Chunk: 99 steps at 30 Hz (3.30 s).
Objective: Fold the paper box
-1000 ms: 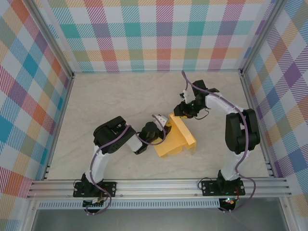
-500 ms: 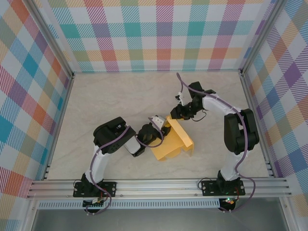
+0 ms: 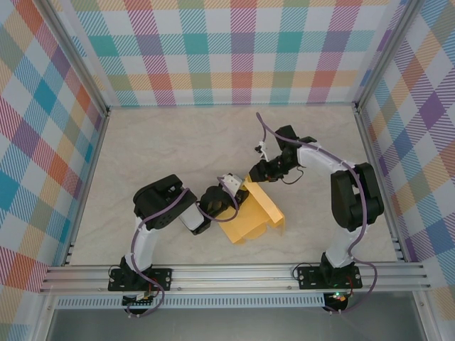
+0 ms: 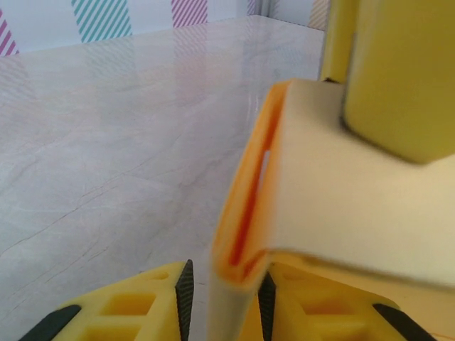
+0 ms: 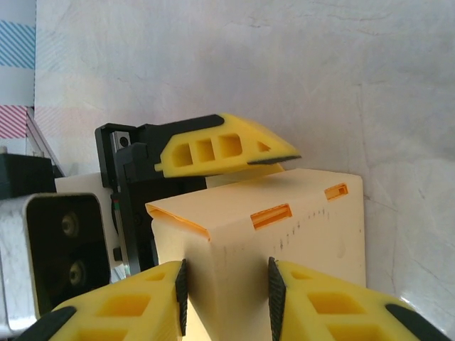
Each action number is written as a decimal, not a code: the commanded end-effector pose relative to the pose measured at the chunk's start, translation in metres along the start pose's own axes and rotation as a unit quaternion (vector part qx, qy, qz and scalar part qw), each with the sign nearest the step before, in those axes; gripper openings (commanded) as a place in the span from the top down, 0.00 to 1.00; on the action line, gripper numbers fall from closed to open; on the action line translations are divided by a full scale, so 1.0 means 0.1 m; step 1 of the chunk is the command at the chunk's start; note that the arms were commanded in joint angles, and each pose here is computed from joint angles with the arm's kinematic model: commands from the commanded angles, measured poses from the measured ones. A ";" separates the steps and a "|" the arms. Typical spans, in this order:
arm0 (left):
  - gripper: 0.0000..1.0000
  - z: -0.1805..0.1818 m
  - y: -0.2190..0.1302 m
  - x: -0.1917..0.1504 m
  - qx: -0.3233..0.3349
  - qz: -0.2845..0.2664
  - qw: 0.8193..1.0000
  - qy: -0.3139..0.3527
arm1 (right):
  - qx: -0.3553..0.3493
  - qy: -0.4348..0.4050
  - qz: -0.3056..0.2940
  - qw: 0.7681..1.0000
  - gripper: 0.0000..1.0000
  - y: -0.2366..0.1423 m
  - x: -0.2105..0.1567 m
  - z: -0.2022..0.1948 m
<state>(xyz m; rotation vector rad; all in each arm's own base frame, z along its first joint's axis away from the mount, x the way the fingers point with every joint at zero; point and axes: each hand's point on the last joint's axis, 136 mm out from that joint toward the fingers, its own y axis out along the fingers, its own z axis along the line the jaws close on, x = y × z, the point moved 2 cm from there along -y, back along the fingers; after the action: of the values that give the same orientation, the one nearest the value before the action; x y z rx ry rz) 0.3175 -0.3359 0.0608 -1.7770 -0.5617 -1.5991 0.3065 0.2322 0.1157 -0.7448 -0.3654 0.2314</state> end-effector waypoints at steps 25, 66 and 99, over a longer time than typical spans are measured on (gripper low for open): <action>0.76 0.18 -0.02 -0.02 0.113 0.000 0.993 0.013 | -0.056 0.015 0.019 0.998 0.65 0.07 -0.26 -0.07; 0.94 0.40 -0.08 0.00 0.192 0.012 0.981 0.016 | -0.058 0.020 0.034 0.998 0.66 0.15 -0.34 -0.03; 0.95 0.74 -0.05 0.15 0.272 0.063 0.956 -0.088 | 0.034 0.049 -0.038 0.997 0.51 -0.19 0.17 0.44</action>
<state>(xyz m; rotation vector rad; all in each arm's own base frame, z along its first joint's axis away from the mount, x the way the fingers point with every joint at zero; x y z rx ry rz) 0.3432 -0.3058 0.0553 -1.5114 -0.7204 -1.2213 0.3303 0.2426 0.1306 -0.7417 -0.3329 0.0896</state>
